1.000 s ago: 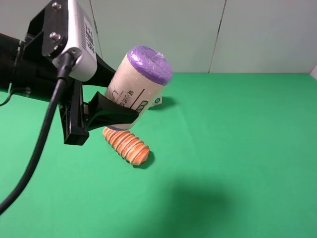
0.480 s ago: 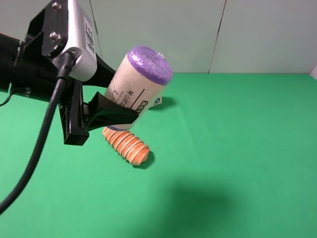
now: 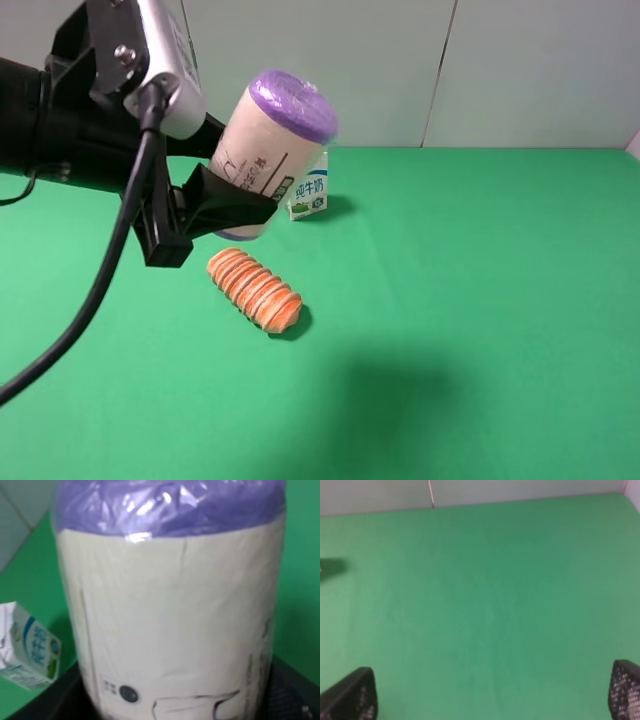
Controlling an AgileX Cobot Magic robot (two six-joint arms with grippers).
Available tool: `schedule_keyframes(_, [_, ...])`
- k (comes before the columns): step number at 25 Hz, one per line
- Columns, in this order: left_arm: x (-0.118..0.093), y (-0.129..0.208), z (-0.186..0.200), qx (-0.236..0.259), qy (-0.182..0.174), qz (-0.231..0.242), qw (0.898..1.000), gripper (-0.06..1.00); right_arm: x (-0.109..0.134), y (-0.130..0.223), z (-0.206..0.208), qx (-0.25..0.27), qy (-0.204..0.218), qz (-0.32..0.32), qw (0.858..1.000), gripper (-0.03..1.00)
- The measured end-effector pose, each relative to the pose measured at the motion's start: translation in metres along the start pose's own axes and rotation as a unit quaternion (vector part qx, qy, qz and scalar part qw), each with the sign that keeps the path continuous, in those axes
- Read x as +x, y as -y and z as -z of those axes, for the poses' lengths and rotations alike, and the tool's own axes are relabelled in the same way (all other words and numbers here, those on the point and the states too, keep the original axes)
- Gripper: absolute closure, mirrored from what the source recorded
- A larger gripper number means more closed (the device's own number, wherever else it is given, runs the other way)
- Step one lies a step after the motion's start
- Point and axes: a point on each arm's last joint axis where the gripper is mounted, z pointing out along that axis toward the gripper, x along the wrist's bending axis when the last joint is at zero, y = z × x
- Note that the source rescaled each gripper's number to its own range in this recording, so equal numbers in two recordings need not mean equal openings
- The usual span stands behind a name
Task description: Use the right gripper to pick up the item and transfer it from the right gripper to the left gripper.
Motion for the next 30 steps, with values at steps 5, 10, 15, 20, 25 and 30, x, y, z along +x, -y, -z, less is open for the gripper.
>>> schedule_keyframes(5, [0.005,-0.001,0.000,-0.004,-0.027,0.033,0.999,0.94,0.000,0.002,-0.002,0.004,0.000,0.000,1.000,-0.03])
schedule_keyframes(10, [0.012,0.000,0.001,-0.009,-0.061,0.076,0.995,0.94,0.000,0.002,-0.002,0.004,0.000,0.000,1.000,-0.03])
schedule_keyframes(15, [0.026,0.006,0.007,-0.006,-0.091,0.109,0.990,0.94,0.000,0.002,-0.002,0.004,0.000,0.000,1.000,-0.03])
schedule_keyframes(20, [0.049,0.017,0.017,-0.001,-0.136,0.148,0.979,0.94,0.000,0.002,-0.002,0.004,0.000,0.000,1.000,-0.03])
schedule_keyframes(25, [0.067,0.030,0.030,0.006,-0.174,0.178,0.969,0.94,0.000,0.002,-0.002,0.004,0.000,0.000,1.000,-0.03])
schedule_keyframes(30, [0.080,0.044,0.041,0.033,-0.203,0.190,0.960,0.94,0.000,0.001,-0.002,0.003,0.001,0.000,1.000,-0.03])
